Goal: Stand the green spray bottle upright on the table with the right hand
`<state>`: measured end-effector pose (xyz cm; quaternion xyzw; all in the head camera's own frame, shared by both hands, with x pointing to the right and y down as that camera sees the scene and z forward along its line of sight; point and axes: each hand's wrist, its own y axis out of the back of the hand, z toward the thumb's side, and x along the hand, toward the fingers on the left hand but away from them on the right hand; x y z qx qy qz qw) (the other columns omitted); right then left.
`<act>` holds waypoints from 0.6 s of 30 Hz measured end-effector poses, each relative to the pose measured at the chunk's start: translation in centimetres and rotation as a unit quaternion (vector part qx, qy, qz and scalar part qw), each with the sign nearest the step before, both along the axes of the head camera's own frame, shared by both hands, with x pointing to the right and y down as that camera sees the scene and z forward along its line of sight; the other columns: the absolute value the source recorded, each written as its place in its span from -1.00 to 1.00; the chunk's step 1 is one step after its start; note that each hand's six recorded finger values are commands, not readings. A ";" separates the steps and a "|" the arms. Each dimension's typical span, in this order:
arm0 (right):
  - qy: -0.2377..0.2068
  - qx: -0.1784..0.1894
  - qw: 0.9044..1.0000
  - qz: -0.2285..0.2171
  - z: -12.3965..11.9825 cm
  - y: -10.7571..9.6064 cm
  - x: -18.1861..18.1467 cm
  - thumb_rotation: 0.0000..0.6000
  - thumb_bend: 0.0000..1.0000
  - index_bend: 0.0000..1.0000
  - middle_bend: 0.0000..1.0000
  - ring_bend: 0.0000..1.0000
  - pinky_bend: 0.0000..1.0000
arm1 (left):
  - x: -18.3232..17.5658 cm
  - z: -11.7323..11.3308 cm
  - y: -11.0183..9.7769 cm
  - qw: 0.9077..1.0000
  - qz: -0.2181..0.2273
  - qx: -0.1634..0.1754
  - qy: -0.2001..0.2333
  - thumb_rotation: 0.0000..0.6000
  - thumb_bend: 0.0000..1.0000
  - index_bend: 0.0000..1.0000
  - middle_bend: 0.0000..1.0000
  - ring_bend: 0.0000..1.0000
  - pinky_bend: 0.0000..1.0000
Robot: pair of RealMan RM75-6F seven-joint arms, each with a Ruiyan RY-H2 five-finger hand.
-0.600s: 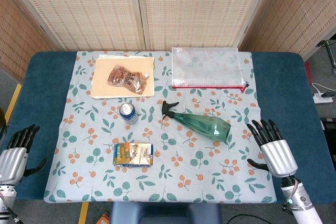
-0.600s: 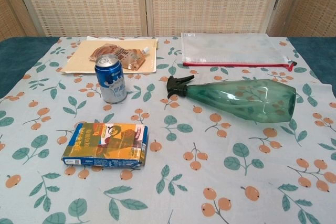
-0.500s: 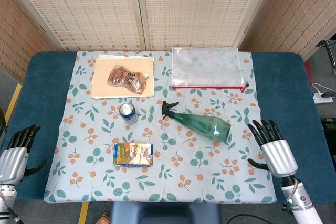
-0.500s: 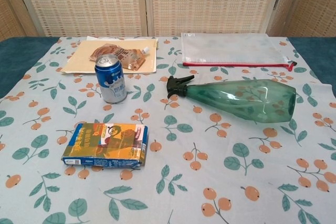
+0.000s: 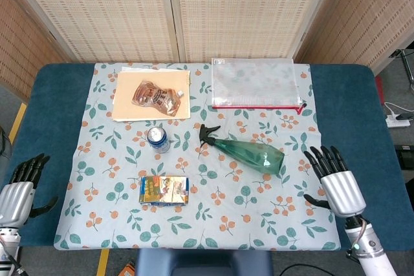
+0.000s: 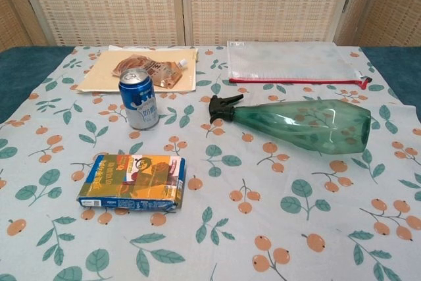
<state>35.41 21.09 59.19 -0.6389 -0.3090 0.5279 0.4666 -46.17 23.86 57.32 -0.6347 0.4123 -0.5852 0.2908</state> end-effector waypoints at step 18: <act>0.024 -0.001 0.995 0.092 4.0 -8.8 -10.7 1.00 -1.00 -0.60 -0.65 -1.00 -1.00 | 0.1 0.0 0.3 1.000 0.008 -0.009 0.006 1.00 -0.54 -1.00 -1.00 -1.00 -1.00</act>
